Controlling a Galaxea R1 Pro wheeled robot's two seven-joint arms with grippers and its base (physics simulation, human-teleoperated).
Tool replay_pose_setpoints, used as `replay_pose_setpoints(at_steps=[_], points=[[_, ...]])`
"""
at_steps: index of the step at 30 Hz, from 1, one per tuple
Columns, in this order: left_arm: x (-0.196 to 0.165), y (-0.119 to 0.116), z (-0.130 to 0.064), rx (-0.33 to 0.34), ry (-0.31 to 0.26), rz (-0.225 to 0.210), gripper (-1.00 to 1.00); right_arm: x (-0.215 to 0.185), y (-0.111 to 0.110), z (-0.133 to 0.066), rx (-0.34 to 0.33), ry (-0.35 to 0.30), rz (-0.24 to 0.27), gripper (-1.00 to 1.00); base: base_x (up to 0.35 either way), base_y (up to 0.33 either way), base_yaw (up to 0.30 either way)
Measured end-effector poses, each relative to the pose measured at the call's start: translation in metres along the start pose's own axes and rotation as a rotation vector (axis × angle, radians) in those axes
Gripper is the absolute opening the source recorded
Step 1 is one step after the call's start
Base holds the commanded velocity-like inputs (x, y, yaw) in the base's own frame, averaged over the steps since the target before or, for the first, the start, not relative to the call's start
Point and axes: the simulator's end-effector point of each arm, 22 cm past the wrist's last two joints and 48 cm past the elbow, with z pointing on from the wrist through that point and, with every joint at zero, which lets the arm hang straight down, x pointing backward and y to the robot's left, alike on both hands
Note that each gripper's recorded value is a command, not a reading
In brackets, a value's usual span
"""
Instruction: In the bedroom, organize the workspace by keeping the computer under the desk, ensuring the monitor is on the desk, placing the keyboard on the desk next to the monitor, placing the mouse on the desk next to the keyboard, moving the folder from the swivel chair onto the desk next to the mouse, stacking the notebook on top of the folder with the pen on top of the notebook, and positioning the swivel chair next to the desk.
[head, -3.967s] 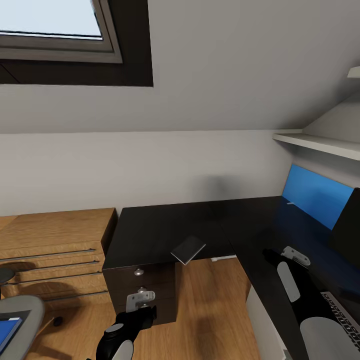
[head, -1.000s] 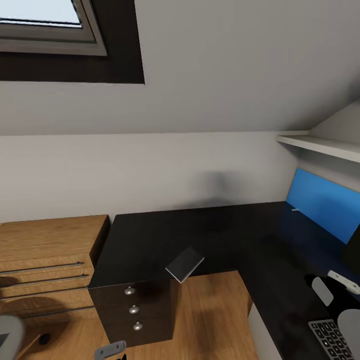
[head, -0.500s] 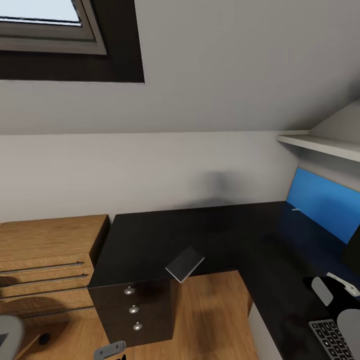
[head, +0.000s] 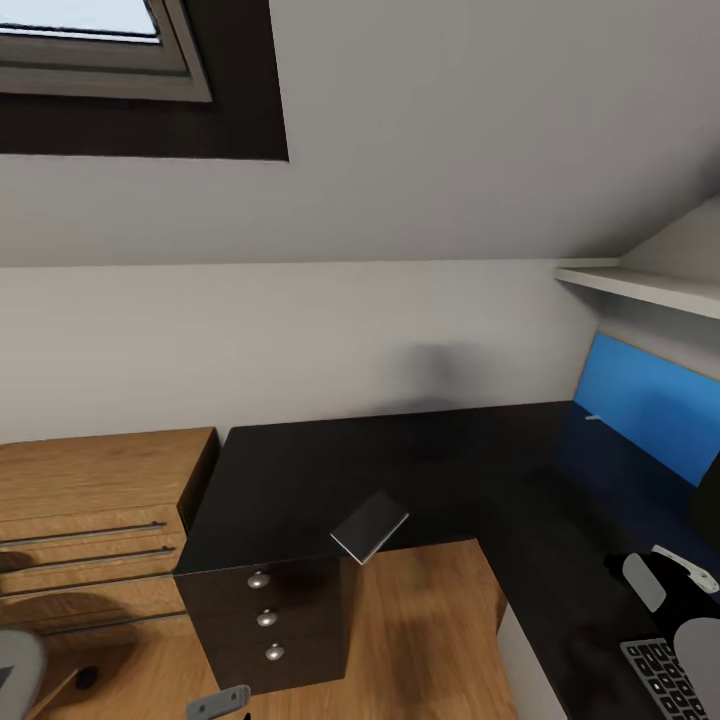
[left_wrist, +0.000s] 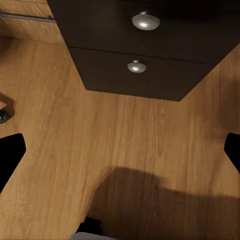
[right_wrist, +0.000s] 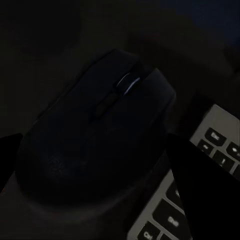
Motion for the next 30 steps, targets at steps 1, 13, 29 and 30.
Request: replay_pose_setpoints(at_steps=[1,13,29,30], points=[[0.000,0.000,0.000,0.000,0.000,0.000,1.00,0.000,0.000,0.000,0.000,0.002,-0.001,-1.00,0.000,0.000,0.000],[0.012,0.004,0.011,-0.012,0.015,0.009,1.00,0.006,0.004,0.008,-0.003,0.013,-0.004,-1.00,0.000,0.000,0.000],[0.019,0.003,0.022,-0.011,0.018,0.008,1.00,0.013,0.007,0.017,-0.005,0.013,-0.003,-1.00,0.000,0.000,0.000],[0.019,0.003,0.022,-0.011,0.019,0.008,1.00,0.013,0.007,0.017,-0.005,0.013,-0.003,-1.00,0.000,0.000,0.000]])
